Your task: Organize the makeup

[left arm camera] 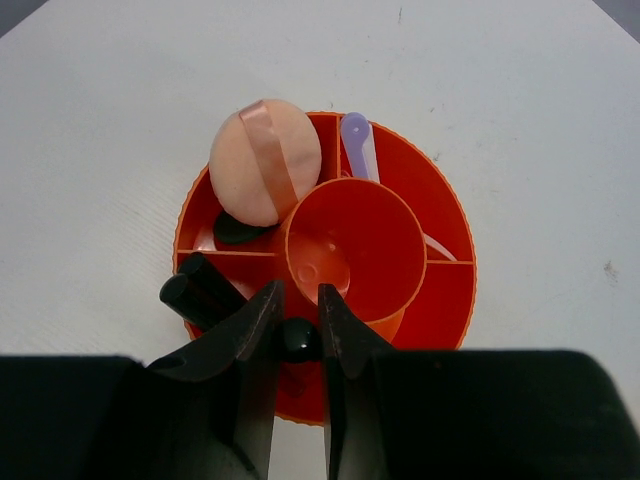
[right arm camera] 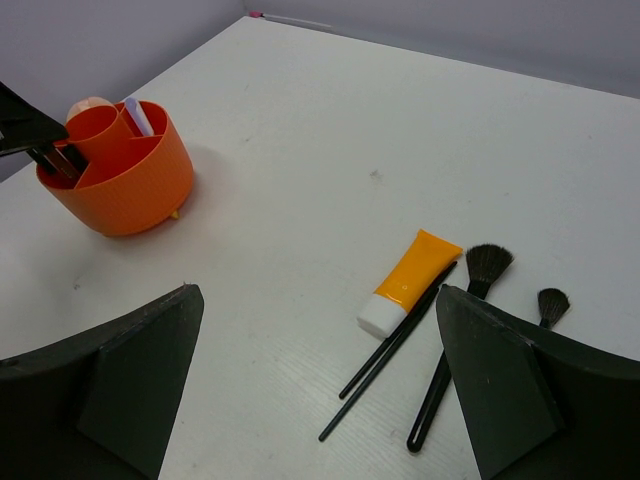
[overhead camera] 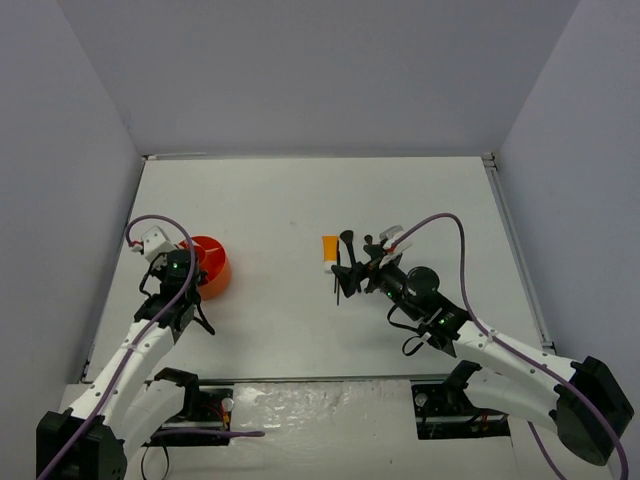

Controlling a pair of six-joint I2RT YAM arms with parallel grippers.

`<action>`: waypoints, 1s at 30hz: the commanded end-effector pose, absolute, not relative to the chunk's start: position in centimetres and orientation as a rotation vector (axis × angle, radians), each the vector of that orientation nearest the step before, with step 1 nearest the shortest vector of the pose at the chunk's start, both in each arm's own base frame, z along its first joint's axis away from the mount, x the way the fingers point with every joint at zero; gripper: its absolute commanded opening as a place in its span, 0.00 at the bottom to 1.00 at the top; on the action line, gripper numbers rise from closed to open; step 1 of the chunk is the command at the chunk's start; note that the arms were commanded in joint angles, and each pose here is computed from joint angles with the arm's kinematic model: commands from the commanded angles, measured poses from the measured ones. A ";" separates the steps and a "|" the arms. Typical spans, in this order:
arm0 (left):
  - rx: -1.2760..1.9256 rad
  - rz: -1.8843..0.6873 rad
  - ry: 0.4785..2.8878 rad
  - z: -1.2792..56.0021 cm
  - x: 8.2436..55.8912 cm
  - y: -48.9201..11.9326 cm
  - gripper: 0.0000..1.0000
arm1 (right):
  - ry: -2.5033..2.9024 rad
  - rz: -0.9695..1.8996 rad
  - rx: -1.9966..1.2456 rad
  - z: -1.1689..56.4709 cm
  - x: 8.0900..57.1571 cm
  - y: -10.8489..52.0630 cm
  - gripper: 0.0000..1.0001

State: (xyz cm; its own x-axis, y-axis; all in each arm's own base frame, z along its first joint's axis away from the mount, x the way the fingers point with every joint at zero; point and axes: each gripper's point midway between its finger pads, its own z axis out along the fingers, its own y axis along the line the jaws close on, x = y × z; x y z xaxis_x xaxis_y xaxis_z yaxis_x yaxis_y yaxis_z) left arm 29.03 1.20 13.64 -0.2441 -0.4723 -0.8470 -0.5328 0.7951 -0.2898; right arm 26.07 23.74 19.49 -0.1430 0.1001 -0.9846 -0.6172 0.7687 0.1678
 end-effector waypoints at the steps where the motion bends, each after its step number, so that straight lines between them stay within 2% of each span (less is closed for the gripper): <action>1: -0.787 0.045 1.838 14.3 29.7 1.3 0.16 | 1.505 0.691 -0.396 22.3 26.5 24.2 1.00; 3: -0.791 0.052 1.838 14.3 29.6 1.4 0.19 | 1.508 0.690 -0.395 22.2 26.6 24.2 1.00; 11: -0.808 0.054 1.810 15.7 28.7 1.9 0.43 | 1.521 0.689 -0.398 21.9 26.7 24.3 1.00; 19: -0.798 0.039 1.764 18.9 28.3 2.1 0.49 | 1.526 0.687 -0.400 21.8 26.8 24.3 1.00; 30: -0.675 0.002 1.810 24.2 28.6 0.9 0.83 | 1.553 0.654 -0.387 21.6 27.3 23.8 1.00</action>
